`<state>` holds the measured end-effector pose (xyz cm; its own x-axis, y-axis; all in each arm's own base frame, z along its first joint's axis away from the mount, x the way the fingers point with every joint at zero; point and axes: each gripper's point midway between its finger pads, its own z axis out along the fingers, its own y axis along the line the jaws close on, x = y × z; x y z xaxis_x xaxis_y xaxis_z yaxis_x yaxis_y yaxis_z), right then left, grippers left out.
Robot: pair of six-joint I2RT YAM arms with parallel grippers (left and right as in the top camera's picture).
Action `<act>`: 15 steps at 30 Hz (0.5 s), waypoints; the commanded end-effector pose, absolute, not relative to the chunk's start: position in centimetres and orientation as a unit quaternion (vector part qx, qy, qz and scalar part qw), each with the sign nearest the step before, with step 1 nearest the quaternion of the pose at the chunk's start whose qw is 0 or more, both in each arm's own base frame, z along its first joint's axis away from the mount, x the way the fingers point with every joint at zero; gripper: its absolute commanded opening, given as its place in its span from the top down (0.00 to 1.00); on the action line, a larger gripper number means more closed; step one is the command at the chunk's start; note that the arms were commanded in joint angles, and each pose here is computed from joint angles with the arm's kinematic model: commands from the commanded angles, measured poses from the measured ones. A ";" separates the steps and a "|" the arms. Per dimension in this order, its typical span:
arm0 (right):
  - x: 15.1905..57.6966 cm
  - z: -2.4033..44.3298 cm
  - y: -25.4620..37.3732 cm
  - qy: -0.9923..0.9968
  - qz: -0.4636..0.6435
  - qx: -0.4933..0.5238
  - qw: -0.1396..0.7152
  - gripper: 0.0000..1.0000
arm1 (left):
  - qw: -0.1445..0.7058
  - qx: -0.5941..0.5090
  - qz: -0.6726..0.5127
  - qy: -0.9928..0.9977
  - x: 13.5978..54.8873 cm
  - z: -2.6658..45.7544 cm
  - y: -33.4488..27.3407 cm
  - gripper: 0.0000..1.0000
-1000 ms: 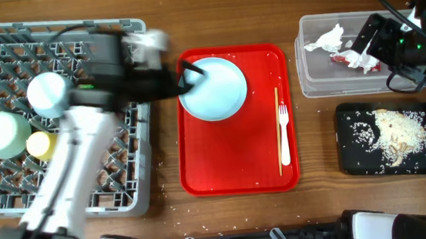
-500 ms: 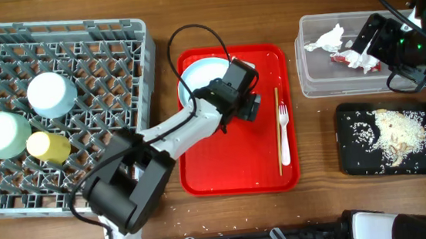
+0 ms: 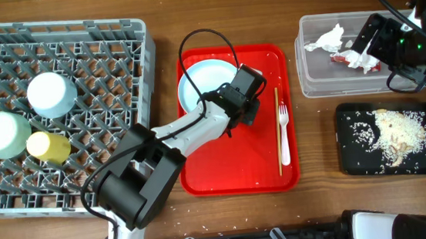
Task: Sort waste into correct bins and load items into the dishwasher rack
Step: 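Carry the light-blue plate into the dish rack and release it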
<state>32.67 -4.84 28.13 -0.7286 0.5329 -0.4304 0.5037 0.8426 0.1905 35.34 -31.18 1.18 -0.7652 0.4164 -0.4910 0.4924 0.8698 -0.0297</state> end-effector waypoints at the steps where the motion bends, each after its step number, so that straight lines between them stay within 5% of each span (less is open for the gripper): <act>1: 32.9 28.0 -5.1 0.931 0.023 0.273 0.240 0.00 | 0.234 0.240 -0.082 0.939 34.7 1.8 -30.9 0.96; 15: 32.9 28.0 -5.1 0.931 0.023 0.273 0.240 0.00 | 0.351 0.175 -0.257 0.883 32.6 23.5 -27.5 0.96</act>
<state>32.67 -4.84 28.13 -0.7284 0.5332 -0.4303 0.5040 0.8424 0.1907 33.12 -29.32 18.57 -0.7036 0.2250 -0.6740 0.4742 0.8551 -0.2096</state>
